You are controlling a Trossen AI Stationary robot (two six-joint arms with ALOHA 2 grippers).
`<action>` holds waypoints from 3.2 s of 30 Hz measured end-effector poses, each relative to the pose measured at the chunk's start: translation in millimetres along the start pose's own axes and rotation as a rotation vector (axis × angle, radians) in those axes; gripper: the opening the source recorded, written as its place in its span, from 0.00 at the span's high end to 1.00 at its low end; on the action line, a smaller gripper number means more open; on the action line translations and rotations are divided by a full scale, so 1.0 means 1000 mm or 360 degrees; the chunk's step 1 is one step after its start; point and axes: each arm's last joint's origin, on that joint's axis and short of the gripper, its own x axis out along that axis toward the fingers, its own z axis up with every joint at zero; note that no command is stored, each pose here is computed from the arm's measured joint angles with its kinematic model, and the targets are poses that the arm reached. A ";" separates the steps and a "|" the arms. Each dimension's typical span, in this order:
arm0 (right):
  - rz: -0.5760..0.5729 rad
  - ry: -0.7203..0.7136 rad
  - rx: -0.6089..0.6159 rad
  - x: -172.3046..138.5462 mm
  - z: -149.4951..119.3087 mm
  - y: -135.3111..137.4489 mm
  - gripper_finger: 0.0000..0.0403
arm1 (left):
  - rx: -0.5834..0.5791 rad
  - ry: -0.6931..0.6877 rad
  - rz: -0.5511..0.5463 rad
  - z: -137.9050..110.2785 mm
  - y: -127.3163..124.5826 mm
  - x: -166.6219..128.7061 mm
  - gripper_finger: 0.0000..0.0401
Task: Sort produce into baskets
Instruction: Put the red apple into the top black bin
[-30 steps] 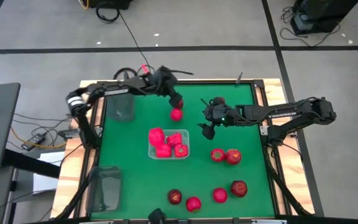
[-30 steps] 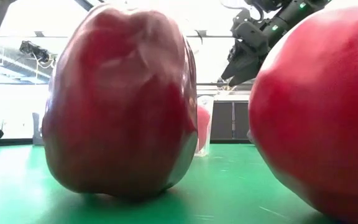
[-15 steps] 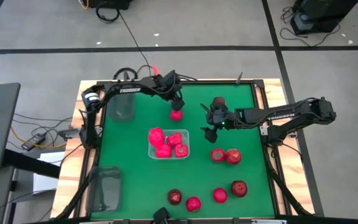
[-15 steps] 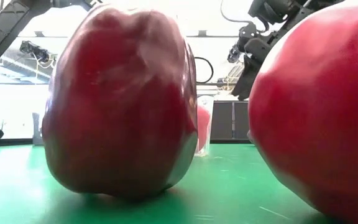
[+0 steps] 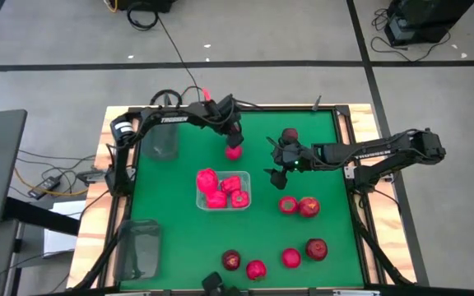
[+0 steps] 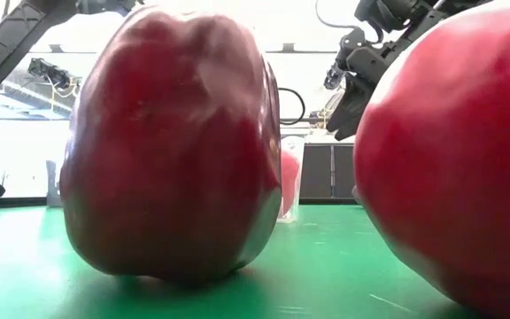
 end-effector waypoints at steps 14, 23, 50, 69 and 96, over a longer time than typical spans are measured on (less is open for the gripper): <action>0.0038 0.0018 -0.0065 -0.002 -0.003 0.008 0.14 | 0.0004 -0.0030 0.0222 -0.004 0.018 -0.083 0.38; 0.0092 -0.0004 -0.0105 -0.005 -0.005 0.019 0.14 | -0.0129 -0.0051 0.0384 -0.063 0.031 -0.130 0.38; 0.0083 -0.0047 -0.0053 -0.004 -0.001 0.016 0.14 | -0.0653 -0.0227 0.0837 -0.159 0.089 -0.154 0.11; -0.0519 0.0059 -0.0020 0.001 -0.005 -0.026 0.14 | -0.0378 -0.0665 0.0578 -0.158 0.034 -0.175 0.02; -0.0593 0.0250 0.0155 0.006 -0.003 -0.093 0.14 | 0.0140 -0.1176 -0.0139 -0.169 -0.040 -0.111 0.02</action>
